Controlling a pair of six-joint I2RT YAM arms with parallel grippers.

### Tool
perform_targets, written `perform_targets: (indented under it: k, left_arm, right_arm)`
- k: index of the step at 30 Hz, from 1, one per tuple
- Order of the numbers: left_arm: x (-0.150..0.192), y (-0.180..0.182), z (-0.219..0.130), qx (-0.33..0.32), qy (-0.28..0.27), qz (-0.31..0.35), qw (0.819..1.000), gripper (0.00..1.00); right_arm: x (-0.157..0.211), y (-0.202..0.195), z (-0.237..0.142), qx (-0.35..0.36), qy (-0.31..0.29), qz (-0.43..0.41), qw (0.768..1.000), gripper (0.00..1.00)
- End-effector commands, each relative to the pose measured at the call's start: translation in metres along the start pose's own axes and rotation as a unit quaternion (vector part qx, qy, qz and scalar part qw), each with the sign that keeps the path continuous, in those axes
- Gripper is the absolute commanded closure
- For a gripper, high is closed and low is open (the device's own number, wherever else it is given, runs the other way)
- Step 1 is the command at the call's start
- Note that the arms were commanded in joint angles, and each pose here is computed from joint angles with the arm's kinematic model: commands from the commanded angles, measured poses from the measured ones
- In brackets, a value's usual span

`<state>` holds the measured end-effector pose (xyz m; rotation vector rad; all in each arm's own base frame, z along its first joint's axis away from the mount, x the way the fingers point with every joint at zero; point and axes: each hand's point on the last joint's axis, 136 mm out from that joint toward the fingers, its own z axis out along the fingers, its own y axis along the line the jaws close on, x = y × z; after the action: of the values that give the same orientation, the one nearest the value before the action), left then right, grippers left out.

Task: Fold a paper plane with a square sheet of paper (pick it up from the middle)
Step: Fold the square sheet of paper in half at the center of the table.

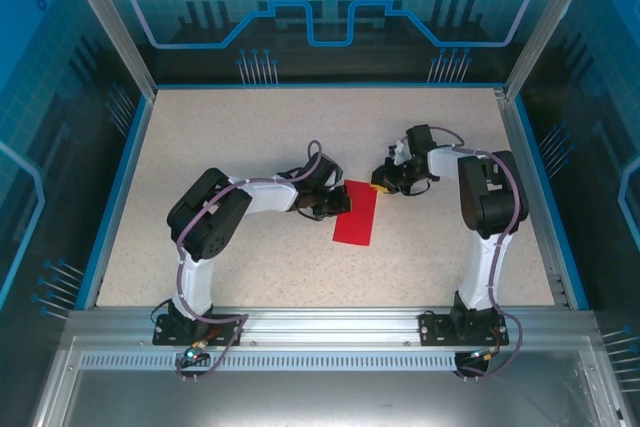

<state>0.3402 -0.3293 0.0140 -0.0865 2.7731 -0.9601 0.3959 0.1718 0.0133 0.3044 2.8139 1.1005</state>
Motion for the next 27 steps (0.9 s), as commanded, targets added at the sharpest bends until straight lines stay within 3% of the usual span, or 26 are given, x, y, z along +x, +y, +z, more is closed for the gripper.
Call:
perform_targets:
  k: [1, 3, 8, 15, 20, 27]
  left_arm:
    - [0.041, 0.037, 0.002, -0.070, 0.070, -0.024, 0.995, 1.00]
    - [0.033, 0.018, -0.004, -0.040, 0.061, -0.022, 0.997, 0.98]
    - [0.011, -0.021, -0.033, 0.008, 0.022, -0.008, 1.000, 0.69]
    - [-0.006, -0.013, -0.068, 0.047, -0.004, -0.039, 0.998, 0.48]
    - [-0.009, -0.005, -0.067, 0.068, 0.010, -0.055, 0.996, 0.44]
    - [-0.009, -0.004, -0.056, 0.078, 0.025, -0.066, 0.994, 0.41]
  right_arm:
    - [0.005, -0.005, 0.001, 0.010, 0.015, -0.003, 1.000, 0.85]
    - [0.006, 0.008, -0.010, 0.005, 0.009, -0.019, 1.000, 0.83]
    - [0.017, 0.028, -0.035, 0.007, -0.004, -0.046, 0.999, 0.78]
    - [0.061, 0.025, -0.040, 0.018, -0.002, -0.045, 0.999, 0.67]
    - [0.089, 0.027, -0.024, 0.031, 0.019, -0.053, 0.998, 0.65]
    - [0.101, 0.021, -0.012, 0.038, 0.032, -0.043, 0.998, 0.65]
